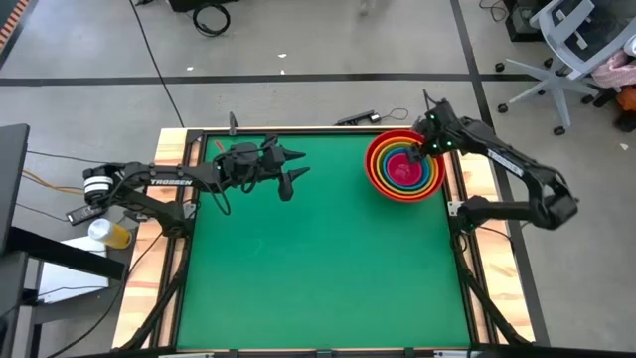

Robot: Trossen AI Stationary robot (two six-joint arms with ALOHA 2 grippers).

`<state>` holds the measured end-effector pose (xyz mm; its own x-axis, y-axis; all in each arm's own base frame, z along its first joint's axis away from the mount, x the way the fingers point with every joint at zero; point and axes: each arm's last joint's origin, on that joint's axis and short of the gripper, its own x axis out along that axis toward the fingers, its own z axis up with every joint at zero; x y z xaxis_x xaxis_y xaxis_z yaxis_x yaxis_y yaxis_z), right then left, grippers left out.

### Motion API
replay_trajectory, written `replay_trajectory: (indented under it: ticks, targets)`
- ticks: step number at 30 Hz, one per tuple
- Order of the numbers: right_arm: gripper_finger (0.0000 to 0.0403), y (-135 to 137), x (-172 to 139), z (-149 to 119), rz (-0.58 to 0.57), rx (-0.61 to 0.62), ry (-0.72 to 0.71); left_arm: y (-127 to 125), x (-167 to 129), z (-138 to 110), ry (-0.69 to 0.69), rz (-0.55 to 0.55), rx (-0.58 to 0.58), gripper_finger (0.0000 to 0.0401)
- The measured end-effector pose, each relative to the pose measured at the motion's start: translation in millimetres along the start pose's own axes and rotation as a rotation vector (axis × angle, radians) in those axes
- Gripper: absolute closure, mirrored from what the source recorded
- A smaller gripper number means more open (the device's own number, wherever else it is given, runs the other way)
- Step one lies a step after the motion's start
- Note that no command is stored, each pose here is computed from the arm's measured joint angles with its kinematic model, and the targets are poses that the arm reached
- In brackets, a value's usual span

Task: Nest bowls inside each other
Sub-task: Return to Home Position

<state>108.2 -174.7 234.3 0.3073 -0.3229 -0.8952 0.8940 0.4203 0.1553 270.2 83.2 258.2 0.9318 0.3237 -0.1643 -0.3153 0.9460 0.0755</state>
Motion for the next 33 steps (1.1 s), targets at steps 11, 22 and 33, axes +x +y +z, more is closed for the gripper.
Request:
replay_trajectory:
  ticks: [11, 22, 33]
  targets:
    - [0.0186, 38, -76, -31, 0.296, -0.275, -0.353, -9, -40, 25, -0.115, -0.041, 0.015, 0.0229]
    - [0.0308, 105, -89, -61, 0.777, -0.508, -0.657, -25, -92, 14, -0.238, -0.133, 0.028, 0.0295]
    - [0.0391, 168, -44, -102, 0.983, -0.7, -0.725, -47, -123, -9, -0.253, -0.289, 0.015, 0.0372]
